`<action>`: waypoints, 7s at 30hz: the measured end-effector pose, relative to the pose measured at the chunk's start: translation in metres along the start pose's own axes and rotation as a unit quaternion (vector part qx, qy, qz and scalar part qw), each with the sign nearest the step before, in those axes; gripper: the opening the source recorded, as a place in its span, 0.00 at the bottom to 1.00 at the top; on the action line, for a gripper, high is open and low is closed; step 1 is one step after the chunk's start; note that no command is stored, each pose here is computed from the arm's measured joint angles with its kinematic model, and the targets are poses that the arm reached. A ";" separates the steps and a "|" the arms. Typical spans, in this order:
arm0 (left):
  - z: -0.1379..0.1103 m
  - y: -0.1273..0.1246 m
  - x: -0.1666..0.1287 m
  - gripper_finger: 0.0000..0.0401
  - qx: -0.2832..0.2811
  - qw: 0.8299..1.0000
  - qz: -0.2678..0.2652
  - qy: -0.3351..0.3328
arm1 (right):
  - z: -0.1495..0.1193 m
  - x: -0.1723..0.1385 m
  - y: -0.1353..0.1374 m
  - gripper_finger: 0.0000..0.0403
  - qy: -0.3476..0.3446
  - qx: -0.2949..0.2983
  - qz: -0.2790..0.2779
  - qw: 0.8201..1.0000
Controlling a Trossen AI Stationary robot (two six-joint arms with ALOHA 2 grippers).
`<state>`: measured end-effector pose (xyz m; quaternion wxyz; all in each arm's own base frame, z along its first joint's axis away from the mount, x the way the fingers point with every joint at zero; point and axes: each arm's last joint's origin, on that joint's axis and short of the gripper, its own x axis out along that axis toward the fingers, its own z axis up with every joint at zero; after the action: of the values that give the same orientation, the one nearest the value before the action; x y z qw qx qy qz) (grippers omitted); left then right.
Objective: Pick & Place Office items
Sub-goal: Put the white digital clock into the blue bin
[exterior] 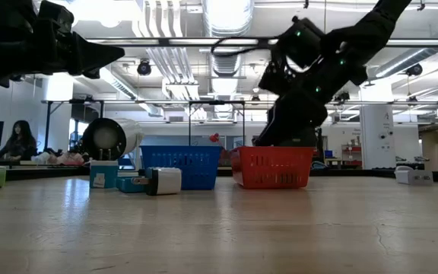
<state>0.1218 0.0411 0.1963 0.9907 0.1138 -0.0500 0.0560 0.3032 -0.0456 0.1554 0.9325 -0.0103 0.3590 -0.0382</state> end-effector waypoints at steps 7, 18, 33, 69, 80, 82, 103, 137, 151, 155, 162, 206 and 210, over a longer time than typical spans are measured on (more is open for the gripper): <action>-0.001 0.000 0.000 0.01 -0.001 1.000 -0.001 0.004 | 0.008 -0.041 0.003 0.48 -0.108 -0.002 0.009 0.994; -0.001 0.000 0.000 0.01 -0.026 1.000 0.000 0.004 | -0.044 -0.112 0.010 0.37 -0.346 -0.035 0.011 0.938; 0.000 0.001 0.000 0.01 -0.026 1.000 0.012 0.002 | -0.090 -0.151 0.013 0.03 -0.445 -0.046 -0.026 0.894; 0.033 0.011 0.006 0.01 0.082 0.991 0.015 0.100 | -0.104 -0.144 -0.008 0.02 -0.398 0.040 -0.020 0.916; 0.032 0.011 0.007 0.01 0.063 0.994 0.020 0.091 | -0.106 -0.138 -0.009 0.02 -0.377 0.035 -0.020 0.925; 0.032 0.011 0.007 0.01 0.056 0.995 0.022 0.084 | -0.106 -0.137 -0.009 0.02 -0.375 0.029 -0.023 0.926; 0.068 0.059 0.103 0.01 0.147 0.906 0.076 0.390 | -0.105 -0.138 -0.009 0.02 -0.382 0.042 -0.017 0.923; -0.024 0.139 0.264 0.80 0.299 0.696 -0.404 0.513 | -0.116 -0.129 -0.007 0.02 -0.315 0.040 0.009 0.948; -0.068 0.130 0.260 0.81 0.239 0.702 -0.445 0.502 | -0.117 -0.126 -0.007 0.02 -0.303 0.038 0.012 0.952; -0.077 0.127 0.258 0.81 0.238 0.702 -0.446 0.501 | -0.117 -0.126 -0.007 0.02 -0.300 0.039 0.013 0.953; -0.089 0.121 0.253 0.84 0.236 0.699 -0.444 0.508 | -0.117 -0.126 -0.007 0.02 -0.300 0.040 0.013 0.953; -0.110 0.118 0.242 0.34 0.255 0.680 -0.432 0.534 | -0.116 -0.127 -0.007 0.02 -0.307 0.048 0.014 0.950; -0.110 0.117 0.242 0.19 0.254 0.680 -0.432 0.535 | -0.116 -0.127 -0.007 0.02 -0.308 0.049 0.015 0.950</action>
<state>0.3557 0.2041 0.1428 0.6958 0.3205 0.5594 -0.3164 0.1311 -0.0417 0.1541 0.9975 0.0298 0.0525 -0.0370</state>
